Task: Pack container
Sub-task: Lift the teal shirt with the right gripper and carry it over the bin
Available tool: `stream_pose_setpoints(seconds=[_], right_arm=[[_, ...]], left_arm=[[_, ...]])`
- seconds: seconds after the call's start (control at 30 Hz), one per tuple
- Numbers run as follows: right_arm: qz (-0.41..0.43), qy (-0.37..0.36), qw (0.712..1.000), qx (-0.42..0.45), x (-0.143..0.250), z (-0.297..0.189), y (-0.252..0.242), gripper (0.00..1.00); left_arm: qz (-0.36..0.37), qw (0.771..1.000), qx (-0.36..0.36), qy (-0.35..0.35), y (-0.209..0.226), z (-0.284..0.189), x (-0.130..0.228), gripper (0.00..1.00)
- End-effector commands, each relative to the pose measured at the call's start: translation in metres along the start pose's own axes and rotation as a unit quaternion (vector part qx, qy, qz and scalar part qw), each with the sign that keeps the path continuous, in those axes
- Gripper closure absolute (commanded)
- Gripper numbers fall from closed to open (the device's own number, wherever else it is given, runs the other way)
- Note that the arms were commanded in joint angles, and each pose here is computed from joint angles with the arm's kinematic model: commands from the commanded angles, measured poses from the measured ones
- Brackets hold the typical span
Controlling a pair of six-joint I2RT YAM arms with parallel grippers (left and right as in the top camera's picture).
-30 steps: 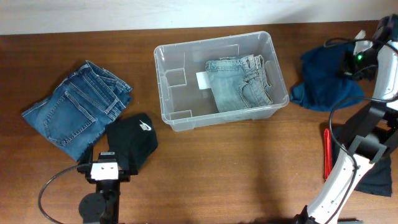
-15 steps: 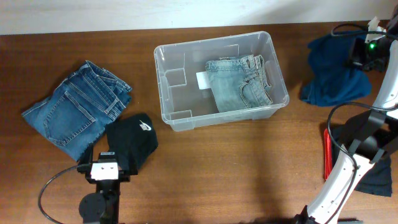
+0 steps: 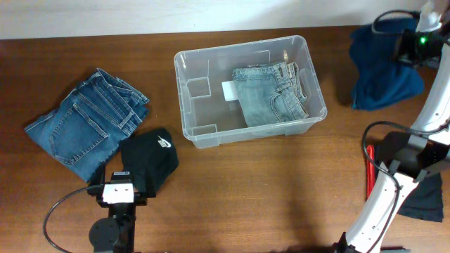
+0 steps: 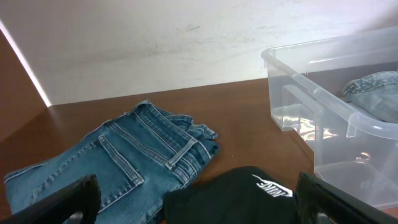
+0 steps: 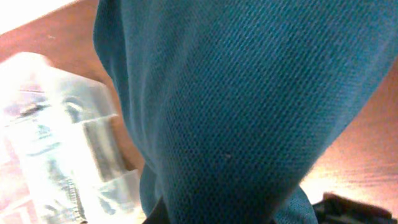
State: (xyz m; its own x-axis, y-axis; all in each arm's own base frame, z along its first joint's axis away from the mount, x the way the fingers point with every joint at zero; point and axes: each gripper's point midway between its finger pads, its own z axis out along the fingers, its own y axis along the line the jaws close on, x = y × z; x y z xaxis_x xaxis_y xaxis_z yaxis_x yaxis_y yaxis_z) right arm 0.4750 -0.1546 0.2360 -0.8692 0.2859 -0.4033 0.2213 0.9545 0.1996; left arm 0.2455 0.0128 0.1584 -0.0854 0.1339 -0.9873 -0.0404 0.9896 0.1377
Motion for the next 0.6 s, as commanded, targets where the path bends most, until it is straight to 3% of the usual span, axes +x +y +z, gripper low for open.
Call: stream_pose_setpoints(seconds=[0.0, 0.2, 0.4, 0.57], right_arm=[[-0.057, -0.097, 0.993, -0.026, -0.012, -0.080, 0.061, 0.96], [-0.143, -0.163, 0.974, -0.069, -0.001, -0.138, 0.148, 0.96], [-0.237, -0.220, 0.934, -0.149, 0.041, -0.204, 0.251, 0.96], [-0.286, -0.219, 0.911, -0.199, 0.071, -0.217, 0.304, 0.96]], left_arm=[[0.008, 1.000, 0.003, 0.000, -0.001, 0.000, 0.002, 0.00], [0.008, 1.000, 0.003, 0.000, -0.001, 0.000, 0.002, 0.00], [0.008, 1.000, 0.003, 0.000, -0.001, 0.000, 0.002, 0.00], [0.008, 1.000, 0.003, 0.000, -0.001, 0.000, 0.002, 0.00]])
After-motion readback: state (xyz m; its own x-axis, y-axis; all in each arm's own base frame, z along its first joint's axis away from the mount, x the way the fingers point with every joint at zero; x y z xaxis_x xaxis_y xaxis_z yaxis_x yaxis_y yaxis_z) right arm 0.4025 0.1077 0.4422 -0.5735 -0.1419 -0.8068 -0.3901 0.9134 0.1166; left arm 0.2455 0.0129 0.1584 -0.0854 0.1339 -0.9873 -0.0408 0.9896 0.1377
